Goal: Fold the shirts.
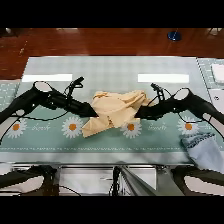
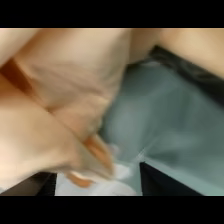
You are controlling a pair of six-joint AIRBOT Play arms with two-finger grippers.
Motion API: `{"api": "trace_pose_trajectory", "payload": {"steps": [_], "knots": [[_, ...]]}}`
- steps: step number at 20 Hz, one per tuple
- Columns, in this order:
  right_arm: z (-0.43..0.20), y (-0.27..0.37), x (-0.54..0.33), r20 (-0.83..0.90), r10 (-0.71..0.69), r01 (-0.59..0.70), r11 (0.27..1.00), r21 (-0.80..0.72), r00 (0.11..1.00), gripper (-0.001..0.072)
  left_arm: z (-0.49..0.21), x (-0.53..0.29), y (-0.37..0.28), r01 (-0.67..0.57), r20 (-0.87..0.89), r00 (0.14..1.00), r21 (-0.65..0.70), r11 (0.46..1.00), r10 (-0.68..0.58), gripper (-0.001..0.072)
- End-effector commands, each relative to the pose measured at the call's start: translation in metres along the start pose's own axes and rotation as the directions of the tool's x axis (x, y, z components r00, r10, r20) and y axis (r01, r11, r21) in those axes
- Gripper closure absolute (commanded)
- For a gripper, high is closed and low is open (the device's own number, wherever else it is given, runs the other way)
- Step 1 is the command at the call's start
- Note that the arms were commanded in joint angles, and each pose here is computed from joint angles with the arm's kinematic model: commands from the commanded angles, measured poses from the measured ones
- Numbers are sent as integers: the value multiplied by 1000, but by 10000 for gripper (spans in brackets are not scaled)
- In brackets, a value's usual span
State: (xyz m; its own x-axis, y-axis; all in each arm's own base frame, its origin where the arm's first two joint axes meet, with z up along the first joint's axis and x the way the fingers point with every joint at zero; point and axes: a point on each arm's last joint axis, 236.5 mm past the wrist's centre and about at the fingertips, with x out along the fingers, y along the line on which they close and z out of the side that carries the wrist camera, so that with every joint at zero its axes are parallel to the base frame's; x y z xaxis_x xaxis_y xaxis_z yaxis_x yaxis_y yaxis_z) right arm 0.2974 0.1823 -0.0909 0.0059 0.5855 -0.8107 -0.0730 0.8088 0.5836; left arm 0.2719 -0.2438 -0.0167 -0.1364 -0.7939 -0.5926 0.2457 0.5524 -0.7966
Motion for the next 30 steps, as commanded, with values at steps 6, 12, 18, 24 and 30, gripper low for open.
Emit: {"api": "trace_pose_trajectory", "payload": {"steps": [6, 12, 18, 24, 30], "knots": [[49, 59, -5, 211, 103, -89, 993, -77, 972, 689, 16, -25, -15, 0, 62, 998, 81, 997, -5, 685], [68, 180, -204, 537, 278, -55, 918, -393, 797, 689, 89, -199, -161, -205, 523, 850, 426, 881, -55, 686], [16, 233, -403, 823, 249, 190, 901, -391, 510, 689, 32, -347, -319, -579, 820, 555, 502, 642, -141, 686], [-43, 216, -455, 881, 57, 378, 889, -259, 469, 689, -17, -377, -314, -748, 920, 387, 278, 602, 56, 686], [-75, 263, -471, 863, 210, 286, 885, -367, 459, 690, -58, -357, -332, -726, 907, 419, 300, 619, 51, 686]]}}
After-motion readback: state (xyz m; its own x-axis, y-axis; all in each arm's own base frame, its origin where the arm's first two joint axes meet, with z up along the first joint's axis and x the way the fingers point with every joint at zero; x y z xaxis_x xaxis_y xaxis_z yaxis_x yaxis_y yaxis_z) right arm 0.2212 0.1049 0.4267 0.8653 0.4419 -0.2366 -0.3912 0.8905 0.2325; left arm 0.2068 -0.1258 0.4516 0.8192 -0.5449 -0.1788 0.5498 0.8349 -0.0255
